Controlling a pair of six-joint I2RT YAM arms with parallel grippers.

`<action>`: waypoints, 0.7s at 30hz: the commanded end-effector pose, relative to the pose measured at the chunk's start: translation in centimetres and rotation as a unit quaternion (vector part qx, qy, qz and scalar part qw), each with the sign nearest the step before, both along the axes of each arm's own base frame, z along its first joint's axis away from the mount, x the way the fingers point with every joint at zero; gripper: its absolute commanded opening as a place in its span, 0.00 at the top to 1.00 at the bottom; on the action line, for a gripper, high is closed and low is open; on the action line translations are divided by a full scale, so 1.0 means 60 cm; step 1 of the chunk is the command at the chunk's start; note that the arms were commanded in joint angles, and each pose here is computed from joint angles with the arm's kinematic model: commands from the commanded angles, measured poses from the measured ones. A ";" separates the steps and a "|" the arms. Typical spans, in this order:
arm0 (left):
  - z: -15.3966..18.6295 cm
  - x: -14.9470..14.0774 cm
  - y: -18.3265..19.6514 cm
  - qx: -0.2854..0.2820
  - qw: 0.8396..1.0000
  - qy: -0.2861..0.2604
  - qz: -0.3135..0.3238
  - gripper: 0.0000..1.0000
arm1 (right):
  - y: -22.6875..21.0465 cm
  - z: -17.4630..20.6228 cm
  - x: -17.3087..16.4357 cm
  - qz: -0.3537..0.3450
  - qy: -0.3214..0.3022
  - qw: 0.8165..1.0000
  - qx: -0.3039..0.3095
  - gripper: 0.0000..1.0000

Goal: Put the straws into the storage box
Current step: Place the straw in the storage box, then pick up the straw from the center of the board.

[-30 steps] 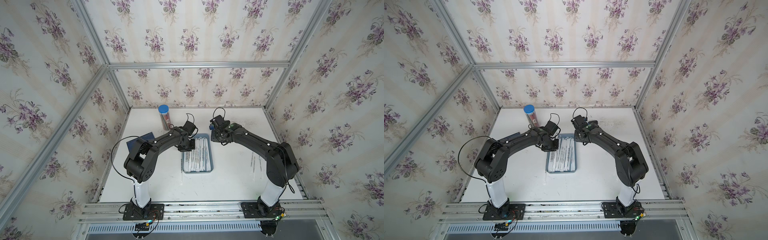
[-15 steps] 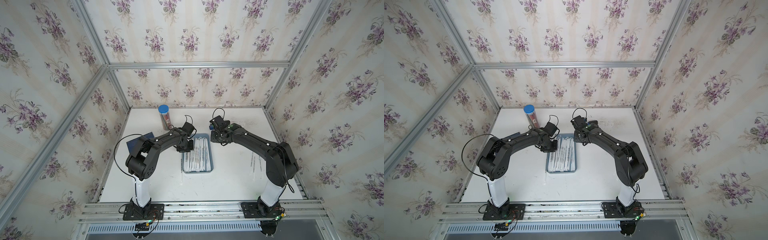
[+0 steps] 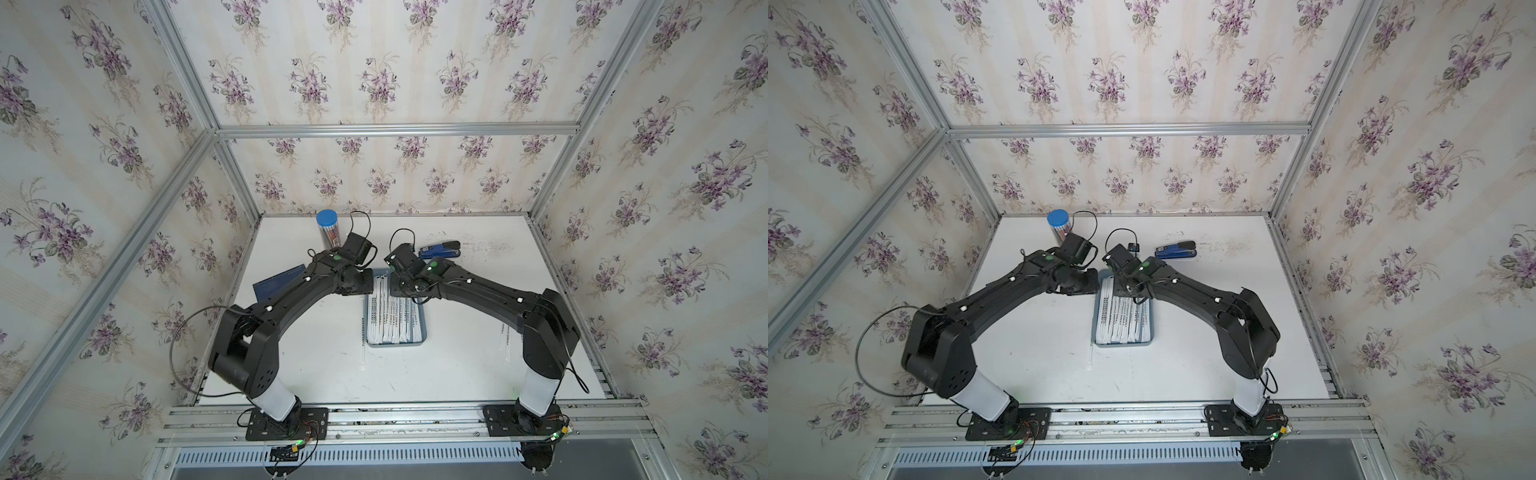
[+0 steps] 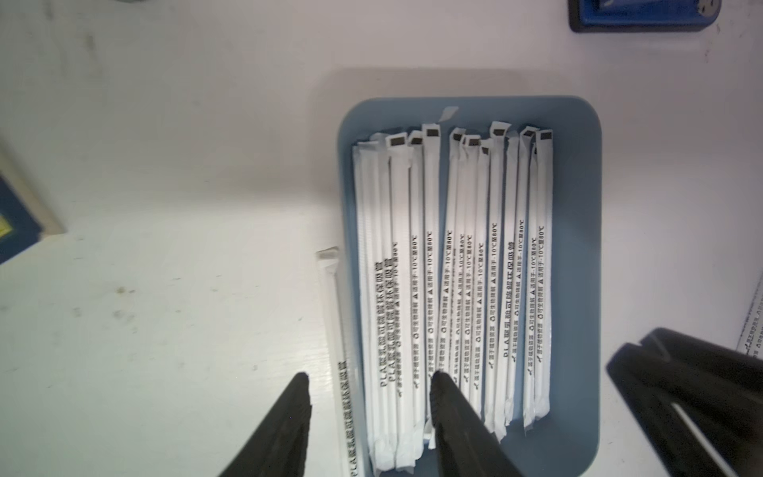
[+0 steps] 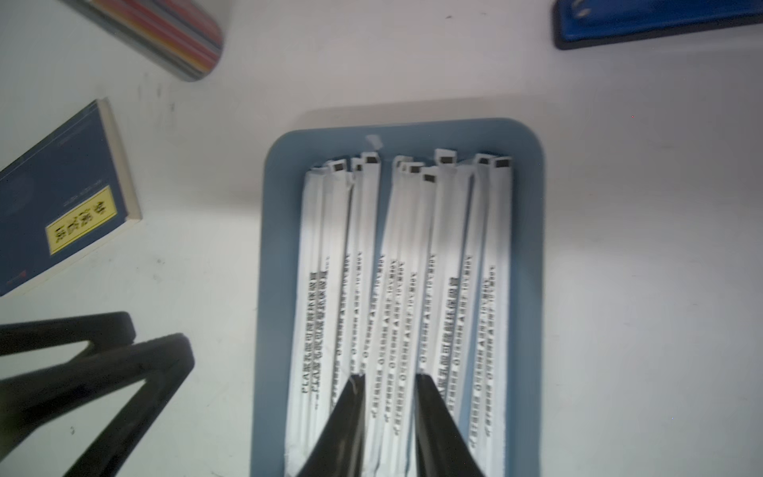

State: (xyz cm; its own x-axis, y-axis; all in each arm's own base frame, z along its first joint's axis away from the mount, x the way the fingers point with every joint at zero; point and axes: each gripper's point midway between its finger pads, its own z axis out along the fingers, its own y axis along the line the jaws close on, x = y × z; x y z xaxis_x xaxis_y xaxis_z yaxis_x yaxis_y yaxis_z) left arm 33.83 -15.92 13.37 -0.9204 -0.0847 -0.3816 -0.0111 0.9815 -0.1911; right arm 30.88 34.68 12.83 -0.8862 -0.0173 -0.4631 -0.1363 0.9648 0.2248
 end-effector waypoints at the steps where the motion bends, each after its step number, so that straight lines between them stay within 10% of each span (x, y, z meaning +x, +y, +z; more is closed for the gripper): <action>1: 0.003 -0.038 0.094 0.048 0.998 0.013 0.042 0.41 | 0.064 -0.014 -0.048 0.024 0.024 0.999 0.022 0.75; 8: 0.007 -0.092 0.224 0.061 0.988 0.014 0.140 0.29 | 0.168 -0.089 -0.098 0.102 0.077 0.992 0.000 0.76; 21: 0.004 -0.092 0.265 0.006 0.983 0.002 0.183 0.29 | 0.164 -0.165 -0.110 0.097 0.116 0.985 -0.088 0.73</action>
